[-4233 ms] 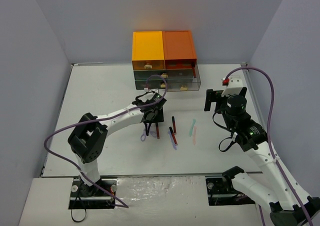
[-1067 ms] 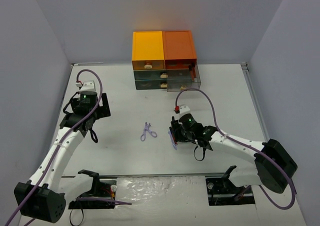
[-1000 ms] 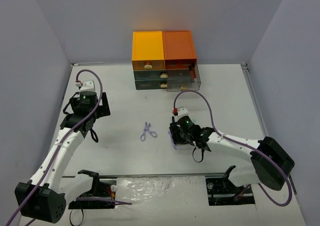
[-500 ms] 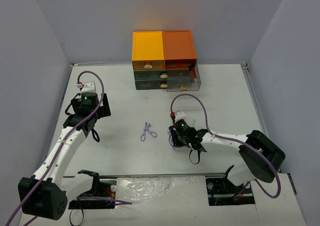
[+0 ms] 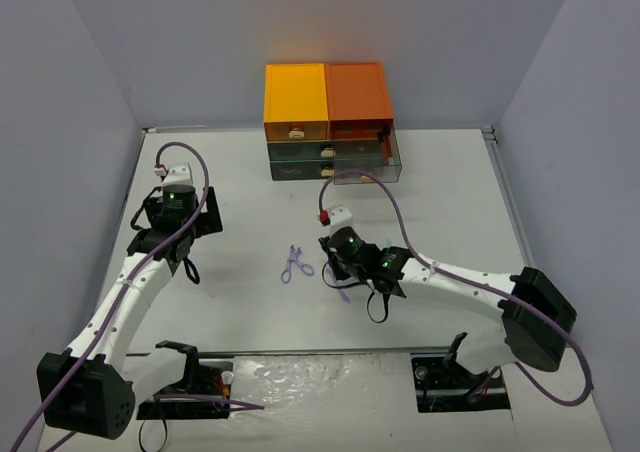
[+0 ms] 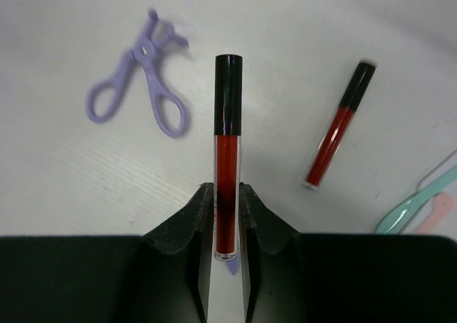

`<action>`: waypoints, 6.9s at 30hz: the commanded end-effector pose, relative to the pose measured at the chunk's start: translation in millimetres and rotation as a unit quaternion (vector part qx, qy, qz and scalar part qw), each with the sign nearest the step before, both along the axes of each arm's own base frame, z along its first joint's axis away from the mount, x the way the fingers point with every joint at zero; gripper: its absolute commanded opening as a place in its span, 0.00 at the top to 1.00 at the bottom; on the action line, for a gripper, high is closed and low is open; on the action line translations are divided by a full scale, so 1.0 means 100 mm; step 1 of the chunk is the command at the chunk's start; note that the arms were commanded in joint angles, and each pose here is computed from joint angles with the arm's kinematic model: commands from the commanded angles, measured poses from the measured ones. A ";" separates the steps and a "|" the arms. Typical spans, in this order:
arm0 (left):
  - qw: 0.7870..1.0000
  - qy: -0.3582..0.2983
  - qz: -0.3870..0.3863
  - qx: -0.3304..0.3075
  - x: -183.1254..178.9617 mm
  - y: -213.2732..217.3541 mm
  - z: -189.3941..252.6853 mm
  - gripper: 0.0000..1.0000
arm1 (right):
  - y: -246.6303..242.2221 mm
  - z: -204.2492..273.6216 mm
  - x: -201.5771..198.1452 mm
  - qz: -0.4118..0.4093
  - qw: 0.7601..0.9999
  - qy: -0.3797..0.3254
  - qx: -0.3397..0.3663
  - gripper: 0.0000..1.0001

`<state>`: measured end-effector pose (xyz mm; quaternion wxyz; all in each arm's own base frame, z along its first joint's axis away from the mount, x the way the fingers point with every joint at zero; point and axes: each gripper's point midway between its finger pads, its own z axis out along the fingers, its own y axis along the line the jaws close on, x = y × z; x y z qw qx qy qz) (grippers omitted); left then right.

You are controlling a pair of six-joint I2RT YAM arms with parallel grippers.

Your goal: Organize the makeup

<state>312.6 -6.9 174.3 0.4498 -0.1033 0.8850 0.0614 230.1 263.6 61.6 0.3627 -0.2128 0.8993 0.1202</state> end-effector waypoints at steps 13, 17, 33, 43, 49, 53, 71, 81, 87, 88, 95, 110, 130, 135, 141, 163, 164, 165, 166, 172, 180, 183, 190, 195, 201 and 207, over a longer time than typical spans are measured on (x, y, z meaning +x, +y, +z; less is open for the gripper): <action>0.999 -0.041 -0.003 -0.006 0.14 -0.01 0.24 0.03 | -0.45 2.58 1.84 -0.122 0.964 -0.225 0.070 1.00; 0.999 -0.038 -0.003 -0.003 0.14 -0.01 0.23 0.03 | -0.57 2.54 2.22 -0.137 0.963 -0.222 0.074 0.94; 1.000 -0.029 -0.007 -0.006 0.16 -0.03 0.18 0.03 | -0.77 2.39 1.68 -0.125 0.966 -0.218 0.070 0.30; 1.000 -0.019 -0.008 -0.011 0.19 -0.04 0.13 0.03 | -0.84 1.26 0.76 -0.132 0.976 -0.143 0.096 0.31; 1.000 -0.016 -0.009 -0.014 0.20 -0.06 0.11 0.03 | -0.83 0.58 0.60 -0.145 0.979 -0.098 0.103 0.34; 1.000 -0.016 -0.009 -0.014 0.19 -0.06 0.10 0.03 | -0.79 0.27 0.63 -0.151 0.980 -0.083 0.101 0.37; 1.000 -0.019 -0.006 -0.011 0.18 -0.04 0.12 0.03 | -0.70 -0.49 0.61 -0.150 0.988 -0.039 0.013 0.61; 1.000 -0.019 -0.006 -0.011 0.19 -0.04 0.13 0.03 | -0.26 -0.21 0.40 -0.080 0.996 -0.046 0.019 1.00; 1.000 -0.017 -0.007 -0.012 0.19 -0.04 0.12 0.03 | 0.05 0.79 0.49 -0.045 0.988 -0.120 0.082 1.00; 1.000 -0.017 -0.007 -0.012 0.19 -0.04 0.11 0.03 | 0.06 0.95 0.51 -0.042 0.986 -0.132 0.087 1.00; 1.000 -0.017 -0.008 -0.013 0.19 -0.05 0.12 0.03 | -0.03 2.02 0.91 -0.067 0.969 -0.215 0.101 1.00; 1.000 -0.022 -0.011 -0.012 0.18 -0.05 0.15 0.03 | -0.35 2.30 2.27 -0.106 0.966 -0.219 0.090 0.80; 1.000 -0.014 -0.020 -0.019 0.21 -0.10 0.12 0.03 | -0.89 2.29 1.57 -0.149 0.957 -0.227 0.102 0.22; 0.999 -0.008 -0.024 -0.023 0.22 -0.12 0.08 0.03 | -0.94 1.89 1.38 -0.161 0.963 -0.184 0.111 0.21; 0.999 -0.006 -0.024 -0.024 0.23 -0.12 0.08 0.03 | -0.85 1.57 1.41 -0.163 0.966 -0.157 0.124 0.21; 0.999 -0.006 -0.024 -0.023 0.21 -0.12 0.08 0.03 | -0.68 1.87 2.59 -0.178 0.953 -0.223 0.100 0.10; 0.999 -0.006 -0.024 -0.024 0.21 -0.12 0.08 0.03 | -0.69 1.91 2.65 -0.180 0.951 -0.229 0.101 0.10; 0.999 -0.005 -0.025 -0.024 0.21 -0.12 0.07 0.03 | -0.69 1.88 2.71 -0.181 0.951 -0.229 0.099 0.10; 0.999 -0.004 -0.026 -0.024 0.21 -0.13 0.07 0.03 | -0.69 1.83 2.76 -0.181 0.952 -0.227 0.097 0.10; 0.999 -0.001 -0.032 -0.030 0.22 -0.16 0.04 0.03 | -0.63 1.79 3.04 -0.178 0.949 -0.236 0.111 0.03; 0.997 -0.004 -0.058 -0.049 0.23 -0.28 0.07 0.03 | -0.52 1.85 3.23 -0.170 0.944 -0.252 0.127 0.00; 0.996 -0.011 -0.072 -0.057 0.26 -0.37 0.15 0.03 | -0.54 1.95 3.25 -0.170 0.939 -0.267 0.132 0.00; 0.994 -0.017 -0.098 -0.053 0.36 -0.59 0.29 0.03 | -0.58 2.18 3.37 -0.180 0.927 -0.293 0.146 0.00; 0.992 -0.022 -0.114 -0.051 0.40 -0.79 0.38 0.03 | -0.52 2.22 3.30 -0.162 0.932 -0.285 0.158 0.00; 0.990 -0.047 -0.117 -0.063 0.46 -0.87 0.55 0.03 | -0.56 2.44 2.91 -0.145 0.929 -0.285 0.185 0.00; 0.981 -0.090 -0.152 -0.075 0.78 -1.27 0.93 0.04 | -0.89 2.65 2.36 -0.164 0.926 -0.290 0.177 0.00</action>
